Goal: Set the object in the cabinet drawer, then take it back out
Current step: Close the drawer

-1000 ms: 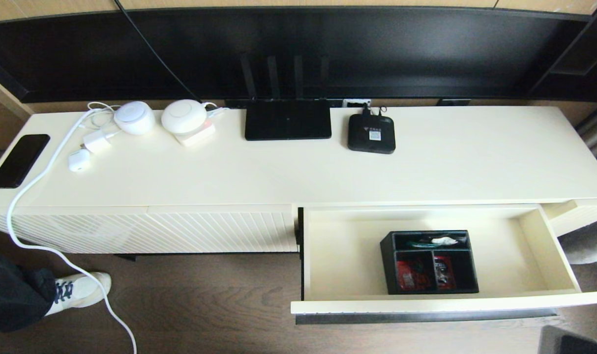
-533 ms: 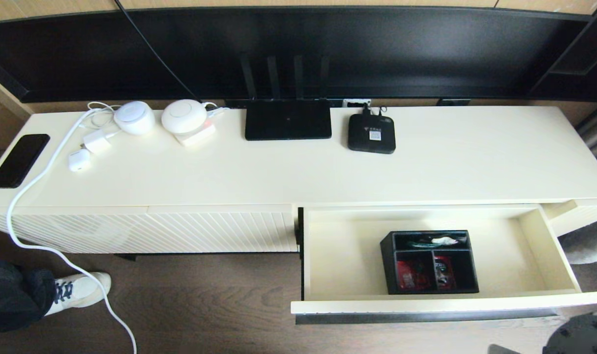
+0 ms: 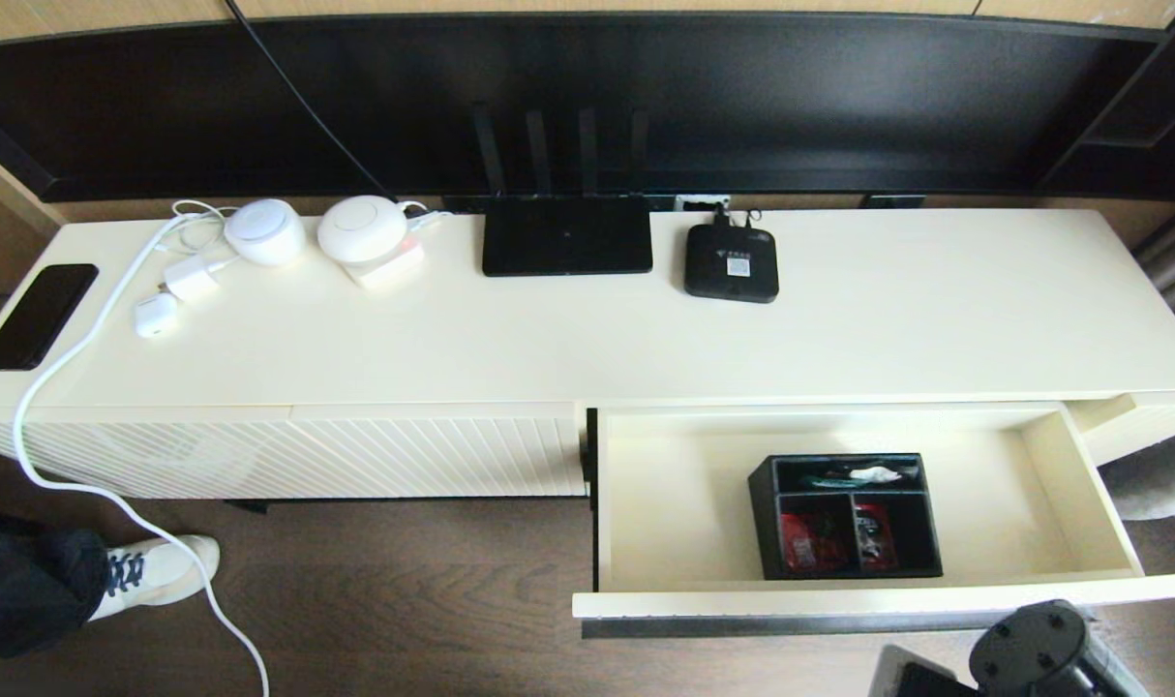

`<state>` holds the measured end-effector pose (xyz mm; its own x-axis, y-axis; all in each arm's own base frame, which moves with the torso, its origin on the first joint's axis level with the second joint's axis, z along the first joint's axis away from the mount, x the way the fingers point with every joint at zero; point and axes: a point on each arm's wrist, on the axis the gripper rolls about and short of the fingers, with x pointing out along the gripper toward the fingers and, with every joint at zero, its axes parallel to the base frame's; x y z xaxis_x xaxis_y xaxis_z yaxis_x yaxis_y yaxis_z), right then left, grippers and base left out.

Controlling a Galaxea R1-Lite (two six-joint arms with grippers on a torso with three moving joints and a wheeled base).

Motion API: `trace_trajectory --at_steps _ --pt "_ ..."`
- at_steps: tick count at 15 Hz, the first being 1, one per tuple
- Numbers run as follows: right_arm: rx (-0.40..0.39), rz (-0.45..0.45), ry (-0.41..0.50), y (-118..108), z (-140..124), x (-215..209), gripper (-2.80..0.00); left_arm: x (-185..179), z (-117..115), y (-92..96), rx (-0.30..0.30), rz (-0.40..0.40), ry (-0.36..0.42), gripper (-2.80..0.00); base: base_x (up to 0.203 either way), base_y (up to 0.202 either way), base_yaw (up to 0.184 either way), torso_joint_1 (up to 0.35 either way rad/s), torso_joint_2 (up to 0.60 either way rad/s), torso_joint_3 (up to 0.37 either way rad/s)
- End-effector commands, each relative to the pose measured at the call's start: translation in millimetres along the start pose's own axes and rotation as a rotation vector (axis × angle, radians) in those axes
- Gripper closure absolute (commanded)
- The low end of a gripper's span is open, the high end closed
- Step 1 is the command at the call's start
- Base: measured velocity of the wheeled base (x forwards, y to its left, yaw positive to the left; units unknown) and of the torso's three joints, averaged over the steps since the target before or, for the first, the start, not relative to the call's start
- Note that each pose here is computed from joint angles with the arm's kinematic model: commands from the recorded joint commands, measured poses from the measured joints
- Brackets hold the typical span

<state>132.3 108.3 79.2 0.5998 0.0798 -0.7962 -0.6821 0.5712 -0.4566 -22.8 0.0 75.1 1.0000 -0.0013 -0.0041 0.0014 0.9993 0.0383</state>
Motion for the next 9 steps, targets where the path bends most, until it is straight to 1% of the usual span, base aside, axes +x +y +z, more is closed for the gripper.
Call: trace_trajectory --at_steps 1,3,5,9 --pt "0.010 -0.046 0.038 -2.2 4.6 12.0 0.00 0.1 -0.1 0.0 0.000 0.000 0.002 0.00 0.000 0.000 0.000 0.000 0.00 0.000" --pt "0.050 -0.122 0.047 -10.0 10.8 20.4 0.00 0.0 0.3 0.0 0.000 0.000 0.000 0.00 0.000 0.000 0.000 0.000 0.00 0.000" --pt "0.087 -0.151 0.045 -19.4 16.8 24.1 0.00 0.1 0.1 0.0 0.000 0.000 0.001 0.00 0.000 0.000 0.000 0.000 0.00 0.000" --pt "0.140 -0.186 0.010 -33.4 31.0 26.1 0.00 0.0 0.3 0.0 0.000 0.000 0.001 0.00 0.000 0.000 0.000 0.000 0.00 0.000"
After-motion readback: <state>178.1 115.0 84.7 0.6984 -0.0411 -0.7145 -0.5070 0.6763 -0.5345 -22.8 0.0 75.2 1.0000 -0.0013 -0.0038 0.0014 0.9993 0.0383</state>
